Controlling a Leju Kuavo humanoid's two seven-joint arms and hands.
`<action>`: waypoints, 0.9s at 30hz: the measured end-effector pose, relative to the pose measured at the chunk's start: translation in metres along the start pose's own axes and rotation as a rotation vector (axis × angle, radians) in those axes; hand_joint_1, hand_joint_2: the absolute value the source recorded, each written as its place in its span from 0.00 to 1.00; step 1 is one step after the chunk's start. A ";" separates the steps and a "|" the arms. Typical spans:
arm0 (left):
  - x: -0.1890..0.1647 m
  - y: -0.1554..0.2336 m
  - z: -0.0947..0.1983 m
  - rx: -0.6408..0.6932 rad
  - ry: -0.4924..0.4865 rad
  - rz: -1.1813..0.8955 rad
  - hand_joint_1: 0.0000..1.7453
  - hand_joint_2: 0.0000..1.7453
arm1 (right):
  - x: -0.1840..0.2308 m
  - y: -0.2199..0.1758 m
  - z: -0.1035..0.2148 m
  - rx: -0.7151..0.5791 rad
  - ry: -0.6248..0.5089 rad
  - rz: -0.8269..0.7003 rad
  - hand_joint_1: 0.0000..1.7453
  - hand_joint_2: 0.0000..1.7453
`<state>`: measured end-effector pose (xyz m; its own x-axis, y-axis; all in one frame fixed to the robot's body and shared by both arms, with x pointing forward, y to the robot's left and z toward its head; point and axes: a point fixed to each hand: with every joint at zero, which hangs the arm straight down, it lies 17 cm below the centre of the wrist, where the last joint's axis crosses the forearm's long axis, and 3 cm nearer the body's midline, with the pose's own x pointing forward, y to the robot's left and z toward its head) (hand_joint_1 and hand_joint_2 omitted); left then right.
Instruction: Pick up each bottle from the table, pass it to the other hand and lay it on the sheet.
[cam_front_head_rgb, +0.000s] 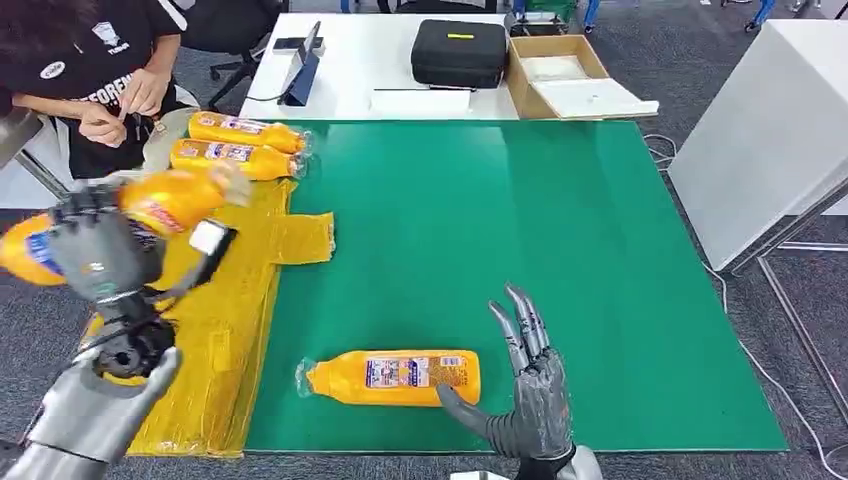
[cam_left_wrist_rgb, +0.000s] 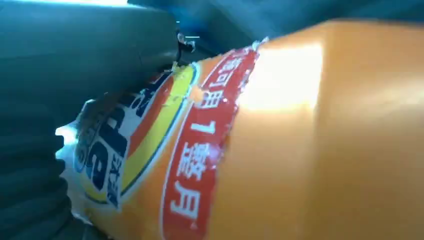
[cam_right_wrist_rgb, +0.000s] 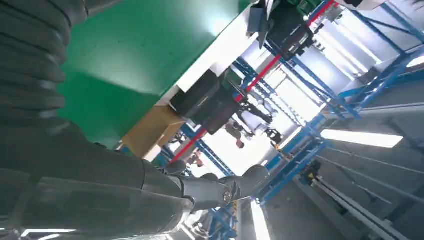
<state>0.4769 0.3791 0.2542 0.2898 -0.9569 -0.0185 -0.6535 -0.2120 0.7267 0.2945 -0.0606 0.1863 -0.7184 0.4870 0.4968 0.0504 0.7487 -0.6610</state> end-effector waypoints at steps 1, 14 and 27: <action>0.019 -0.018 0.017 -0.048 -0.078 -0.019 1.00 1.00 | -0.001 0.000 0.001 0.001 0.000 -0.001 0.00 1.00; 0.046 -0.118 0.136 -0.353 -0.351 -0.187 1.00 1.00 | -0.007 0.006 0.008 0.046 0.020 -0.001 0.00 1.00; 0.058 -0.132 0.156 -0.424 -0.358 -0.167 0.44 1.00 | -0.006 0.012 0.008 0.078 0.014 -0.005 0.00 1.00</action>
<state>0.4707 0.3206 0.0506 0.0623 -0.9404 -0.3343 -0.2609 -0.3386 0.9040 0.2936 -0.0583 0.1705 -0.7089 0.4900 0.5073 -0.0078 0.7138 -0.7003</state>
